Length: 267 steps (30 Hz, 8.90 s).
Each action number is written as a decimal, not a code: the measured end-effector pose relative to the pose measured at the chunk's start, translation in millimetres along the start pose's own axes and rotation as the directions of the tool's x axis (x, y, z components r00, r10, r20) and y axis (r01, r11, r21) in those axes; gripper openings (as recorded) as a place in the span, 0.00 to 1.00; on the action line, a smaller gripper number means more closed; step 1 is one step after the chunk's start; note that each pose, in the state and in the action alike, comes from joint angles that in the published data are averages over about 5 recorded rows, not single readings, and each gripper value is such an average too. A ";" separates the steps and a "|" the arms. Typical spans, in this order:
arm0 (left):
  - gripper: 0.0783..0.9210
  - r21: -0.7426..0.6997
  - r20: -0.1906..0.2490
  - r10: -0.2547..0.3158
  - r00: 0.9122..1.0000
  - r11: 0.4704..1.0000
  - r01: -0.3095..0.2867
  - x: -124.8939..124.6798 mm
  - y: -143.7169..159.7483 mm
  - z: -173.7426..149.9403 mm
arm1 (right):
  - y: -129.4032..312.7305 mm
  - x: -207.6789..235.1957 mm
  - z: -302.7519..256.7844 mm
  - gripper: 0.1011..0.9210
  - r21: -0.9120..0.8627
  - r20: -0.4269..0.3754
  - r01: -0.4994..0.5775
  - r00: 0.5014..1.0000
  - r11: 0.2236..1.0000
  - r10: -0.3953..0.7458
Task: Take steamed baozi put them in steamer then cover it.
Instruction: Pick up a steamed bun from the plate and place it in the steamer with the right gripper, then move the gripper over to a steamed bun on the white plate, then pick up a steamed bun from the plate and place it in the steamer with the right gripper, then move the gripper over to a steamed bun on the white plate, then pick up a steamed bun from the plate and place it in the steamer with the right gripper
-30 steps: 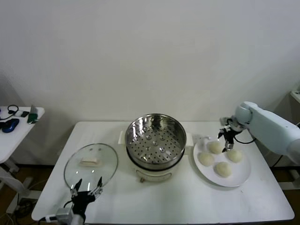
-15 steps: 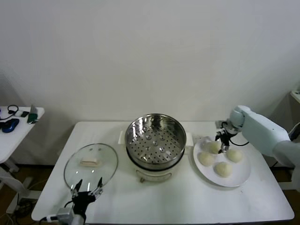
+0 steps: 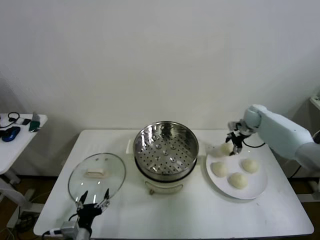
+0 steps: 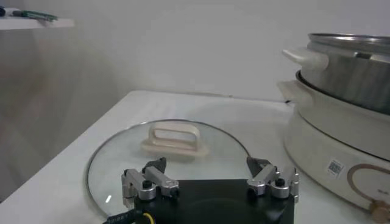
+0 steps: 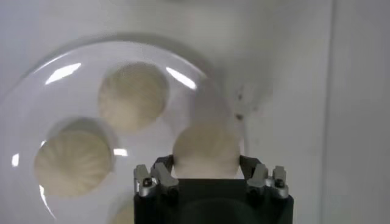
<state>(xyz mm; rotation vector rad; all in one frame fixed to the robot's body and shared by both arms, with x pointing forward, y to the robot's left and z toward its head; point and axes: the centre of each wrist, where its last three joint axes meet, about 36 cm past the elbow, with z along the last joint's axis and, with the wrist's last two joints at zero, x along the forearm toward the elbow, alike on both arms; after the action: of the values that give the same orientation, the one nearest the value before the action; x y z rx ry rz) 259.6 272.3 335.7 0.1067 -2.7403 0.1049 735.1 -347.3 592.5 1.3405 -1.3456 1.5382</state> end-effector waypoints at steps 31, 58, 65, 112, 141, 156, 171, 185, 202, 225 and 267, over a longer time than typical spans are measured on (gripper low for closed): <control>0.88 -0.013 0.024 0.007 1.000 1.000 -0.007 -0.9 -0.5 -1.9 | -36.3 19.4 -278.3 0.75 0.898 -0.028 0.031 1.000 0.440 -0.013; 0.88 -0.020 0.021 0.014 1.000 1.000 -0.013 0.4 -5.1 0.9 | -64.7 11.6 -260.7 0.88 0.868 0.038 -0.026 0.999 0.497 -0.014; 0.88 -0.022 0.015 0.017 1.000 1.000 -0.016 3.7 -7.3 2.4 | -68.9 91.4 -190.0 0.88 0.660 0.038 -0.033 0.999 0.751 0.010; 0.88 -0.004 0.014 -0.009 1.000 1.000 0.009 1.9 -4.5 13.4 | 124.2 -117.8 -41.0 0.67 -0.282 -0.042 0.107 0.991 0.953 -0.124; 0.88 -0.016 0.034 0.018 0.999 1.000 -0.017 5.1 -10.1 4.1 | 17.4 146.3 -187.1 0.60 -0.124 0.169 -0.095 0.979 0.988 0.115; 0.88 -0.017 0.042 0.018 0.999 1.000 -0.017 6.3 -9.7 1.8 | 15.9 51.4 -320.0 0.60 0.006 0.142 -0.042 0.989 0.999 0.040; 0.88 -0.014 0.044 0.017 0.999 1.000 -0.016 2.8 -9.1 1.2 | 17.8 -31.4 -357.7 0.64 0.036 0.089 -0.028 0.996 0.999 0.025; 0.88 -0.020 0.043 0.025 0.999 1.000 -0.024 6.4 -11.3 -2.6 | 8.0 -8.0 -341.3 0.88 0.057 0.096 -0.024 0.995 0.998 0.019; 0.88 -0.033 0.069 0.029 0.997 0.999 -0.027 7.2 -9.3 -14.5 | 51.8 84.3 -121.9 0.88 -0.086 -0.012 0.083 0.996 0.993 -0.084; 0.88 -0.020 0.041 0.004 0.999 1.000 -0.003 12.0 -6.9 -6.0 | 160.1 -52.3 -5.2 0.88 -0.214 -0.093 0.165 0.978 0.963 -0.188; 0.88 -0.036 0.033 0.016 0.999 0.999 -0.015 14.9 -16.2 -4.8 | 35.6 98.2 -103.4 0.67 0.324 0.012 -0.032 0.999 0.946 0.029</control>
<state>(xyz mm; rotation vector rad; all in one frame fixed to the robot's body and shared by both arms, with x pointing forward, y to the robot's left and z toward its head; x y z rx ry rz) 249.2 255.8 346.8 0.0775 -2.7751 0.0586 652.2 -268.5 684.8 1.5276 -1.1551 1.8372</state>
